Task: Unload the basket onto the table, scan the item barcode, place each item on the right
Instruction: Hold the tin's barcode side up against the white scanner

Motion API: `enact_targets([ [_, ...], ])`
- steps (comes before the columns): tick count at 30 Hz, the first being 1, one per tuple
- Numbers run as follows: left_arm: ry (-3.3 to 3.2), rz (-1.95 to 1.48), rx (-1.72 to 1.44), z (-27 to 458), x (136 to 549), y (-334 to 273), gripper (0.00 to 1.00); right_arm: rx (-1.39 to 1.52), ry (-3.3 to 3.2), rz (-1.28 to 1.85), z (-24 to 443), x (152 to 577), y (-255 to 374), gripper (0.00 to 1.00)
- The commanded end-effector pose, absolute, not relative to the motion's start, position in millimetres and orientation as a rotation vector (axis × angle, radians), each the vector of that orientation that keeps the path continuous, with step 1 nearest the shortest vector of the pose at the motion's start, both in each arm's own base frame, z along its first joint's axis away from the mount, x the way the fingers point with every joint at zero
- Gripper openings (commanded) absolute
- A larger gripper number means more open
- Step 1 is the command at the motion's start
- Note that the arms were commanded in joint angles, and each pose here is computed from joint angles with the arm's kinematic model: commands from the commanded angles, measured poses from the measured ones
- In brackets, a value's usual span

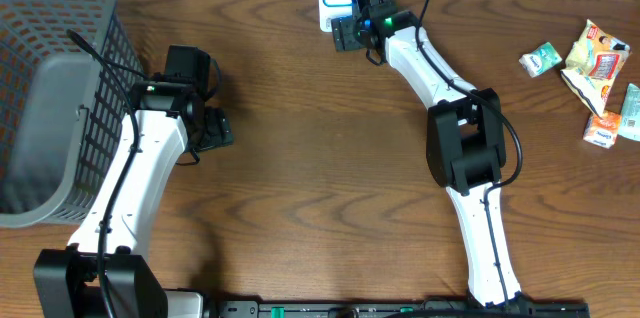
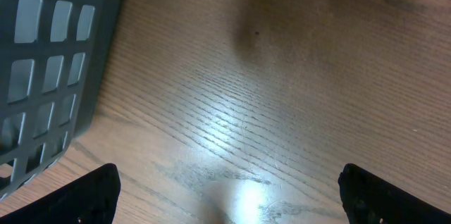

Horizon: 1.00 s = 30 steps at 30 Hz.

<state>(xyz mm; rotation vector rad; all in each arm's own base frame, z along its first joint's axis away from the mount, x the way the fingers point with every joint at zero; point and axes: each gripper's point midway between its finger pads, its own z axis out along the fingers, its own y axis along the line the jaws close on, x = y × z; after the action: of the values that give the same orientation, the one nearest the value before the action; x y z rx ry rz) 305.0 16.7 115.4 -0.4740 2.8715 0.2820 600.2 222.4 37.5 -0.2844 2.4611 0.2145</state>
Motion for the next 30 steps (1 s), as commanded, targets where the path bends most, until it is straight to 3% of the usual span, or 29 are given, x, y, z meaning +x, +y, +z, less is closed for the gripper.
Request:
enact_targets([
  [1,2.870,0.296,-0.498,114,303,19,0.98,-0.296,2.455,0.218,36,601,225,0.77],
  [7,2.870,0.296,-0.498,115,303,19,0.98,-0.273,2.425,0.234,44,606,227,0.71],
  [12,2.870,0.296,-0.498,114,303,19,0.98,-0.237,2.416,0.293,49,607,234,0.82],
  [18,2.870,0.296,-0.498,114,303,19,0.98,-0.241,2.424,0.270,42,603,243,0.85],
  [30,2.870,0.296,-0.498,115,303,19,0.98,-0.162,2.409,0.092,42,605,231,0.60],
])
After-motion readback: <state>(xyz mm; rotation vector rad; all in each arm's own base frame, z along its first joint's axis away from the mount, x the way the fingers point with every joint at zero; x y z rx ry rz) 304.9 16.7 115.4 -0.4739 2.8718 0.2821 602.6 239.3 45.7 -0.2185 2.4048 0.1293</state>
